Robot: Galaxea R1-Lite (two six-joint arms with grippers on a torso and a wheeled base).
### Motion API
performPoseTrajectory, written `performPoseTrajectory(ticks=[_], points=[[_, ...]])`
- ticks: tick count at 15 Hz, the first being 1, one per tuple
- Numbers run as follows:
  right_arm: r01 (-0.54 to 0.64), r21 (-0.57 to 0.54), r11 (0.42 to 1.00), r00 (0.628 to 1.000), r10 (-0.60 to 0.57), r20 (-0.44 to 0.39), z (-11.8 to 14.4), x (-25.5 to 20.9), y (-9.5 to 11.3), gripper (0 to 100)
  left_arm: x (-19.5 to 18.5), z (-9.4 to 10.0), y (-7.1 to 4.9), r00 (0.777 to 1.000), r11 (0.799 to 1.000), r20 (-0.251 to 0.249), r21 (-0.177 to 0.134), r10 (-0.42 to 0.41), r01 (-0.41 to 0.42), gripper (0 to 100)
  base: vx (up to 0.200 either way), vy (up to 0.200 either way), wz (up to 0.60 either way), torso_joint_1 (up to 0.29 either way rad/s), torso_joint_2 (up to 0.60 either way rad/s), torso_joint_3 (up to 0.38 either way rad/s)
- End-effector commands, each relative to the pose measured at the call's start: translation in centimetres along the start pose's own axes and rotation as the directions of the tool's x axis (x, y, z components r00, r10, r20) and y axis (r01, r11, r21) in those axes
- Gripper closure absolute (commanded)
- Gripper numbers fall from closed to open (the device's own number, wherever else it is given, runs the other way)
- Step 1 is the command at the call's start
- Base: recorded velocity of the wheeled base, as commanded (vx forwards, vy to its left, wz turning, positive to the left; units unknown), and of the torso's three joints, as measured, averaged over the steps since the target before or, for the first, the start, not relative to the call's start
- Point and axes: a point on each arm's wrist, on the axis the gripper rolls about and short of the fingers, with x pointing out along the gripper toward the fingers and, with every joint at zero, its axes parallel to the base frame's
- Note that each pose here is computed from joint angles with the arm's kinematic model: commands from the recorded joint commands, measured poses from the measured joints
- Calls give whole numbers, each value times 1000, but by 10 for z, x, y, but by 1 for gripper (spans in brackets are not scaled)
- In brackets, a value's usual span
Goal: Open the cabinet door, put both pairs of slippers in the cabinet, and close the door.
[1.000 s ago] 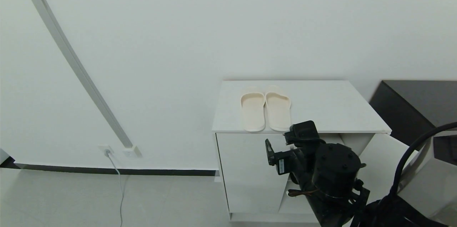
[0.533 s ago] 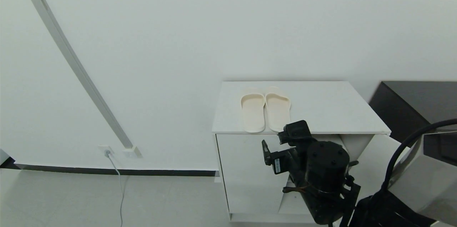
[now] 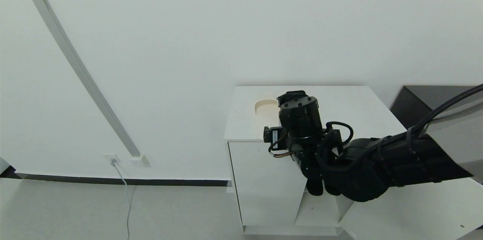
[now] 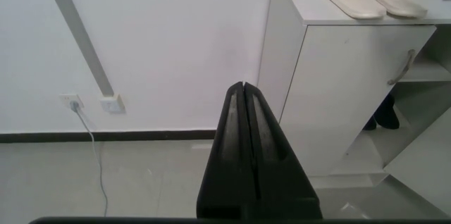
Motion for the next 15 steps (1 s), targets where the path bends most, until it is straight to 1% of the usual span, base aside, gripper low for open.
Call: performPoseTrajectory(ticks=[1, 3, 10, 15], points=[[12, 39, 999, 999, -13, 36, 16, -1, 0, 0, 0, 0, 0, 1000, 1000, 0, -1, -1, 1, 100, 0, 0, 0, 0, 0, 0], [32, 45, 998, 999, -33, 23, 9, 1, -1, 0, 0, 0, 0, 1000, 1000, 0, -1, -1, 1, 100, 0, 0, 0, 0, 0, 0], [47, 29, 998, 999, -46, -10, -18, 5, -7, 0, 0, 0, 0, 1000, 1000, 0, -1, -1, 1, 100, 200, 0, 0, 1, -2, 3], [52, 19, 998, 998, -51, -26, -36, 19, -8, 0, 0, 0, 0, 1000, 1000, 0, -1, -1, 1, 100, 0, 0, 0, 0, 0, 0]])
